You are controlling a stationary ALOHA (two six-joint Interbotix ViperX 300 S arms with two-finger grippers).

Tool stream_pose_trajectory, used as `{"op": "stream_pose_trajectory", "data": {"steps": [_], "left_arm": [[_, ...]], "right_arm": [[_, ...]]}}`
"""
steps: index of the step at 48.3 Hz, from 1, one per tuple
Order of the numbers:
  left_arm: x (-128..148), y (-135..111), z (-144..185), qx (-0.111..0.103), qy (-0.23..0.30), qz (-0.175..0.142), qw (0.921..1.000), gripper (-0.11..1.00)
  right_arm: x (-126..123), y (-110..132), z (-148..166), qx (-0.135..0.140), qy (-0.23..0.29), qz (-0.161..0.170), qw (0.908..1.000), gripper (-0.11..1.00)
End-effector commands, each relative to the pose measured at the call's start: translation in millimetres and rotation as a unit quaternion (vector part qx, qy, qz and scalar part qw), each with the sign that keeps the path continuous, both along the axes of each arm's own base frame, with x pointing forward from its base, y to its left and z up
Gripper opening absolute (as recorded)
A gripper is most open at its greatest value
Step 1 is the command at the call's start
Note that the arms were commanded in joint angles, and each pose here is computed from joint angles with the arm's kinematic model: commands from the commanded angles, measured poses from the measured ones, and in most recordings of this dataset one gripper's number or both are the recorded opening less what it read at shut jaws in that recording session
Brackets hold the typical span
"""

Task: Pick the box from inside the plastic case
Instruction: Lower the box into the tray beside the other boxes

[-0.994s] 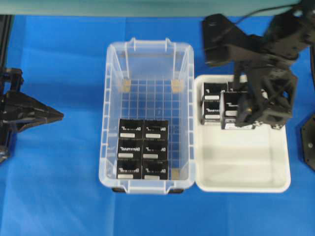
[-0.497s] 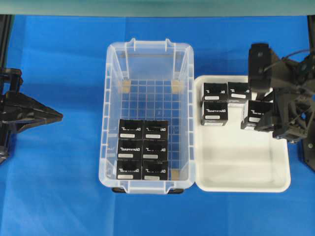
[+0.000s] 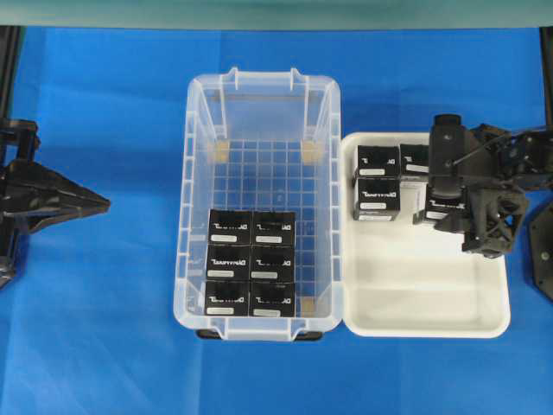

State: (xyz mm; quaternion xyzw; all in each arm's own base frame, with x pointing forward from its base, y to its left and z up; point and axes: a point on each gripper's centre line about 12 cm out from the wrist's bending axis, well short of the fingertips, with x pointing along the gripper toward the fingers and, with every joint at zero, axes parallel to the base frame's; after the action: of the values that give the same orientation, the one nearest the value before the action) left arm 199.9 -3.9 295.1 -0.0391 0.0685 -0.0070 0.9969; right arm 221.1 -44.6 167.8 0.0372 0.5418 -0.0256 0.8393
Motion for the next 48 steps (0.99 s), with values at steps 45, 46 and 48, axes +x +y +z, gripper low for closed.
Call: {"op": "stream_pose_trajectory", "data": {"steps": [45,46,48], "left_arm": [[2.3,0.3,10.3,0.001,-0.013,0.001,0.9999,-0.05],[2.3,0.3,10.3,0.0,-0.013,0.001,0.9999,-0.05],[2.3,0.3,10.1,0.0,-0.012,0.001,0.9999,-0.05]], "right_arm": [[19.1,-10.0,-38.8,-0.015,0.025,0.001,0.9996,0.66],[19.0,-10.4,-38.8,-0.014,0.025,0.0,0.9996,0.66],[18.9,-11.1,-38.8,-0.014,0.025,-0.003,0.9996,0.66]]}}
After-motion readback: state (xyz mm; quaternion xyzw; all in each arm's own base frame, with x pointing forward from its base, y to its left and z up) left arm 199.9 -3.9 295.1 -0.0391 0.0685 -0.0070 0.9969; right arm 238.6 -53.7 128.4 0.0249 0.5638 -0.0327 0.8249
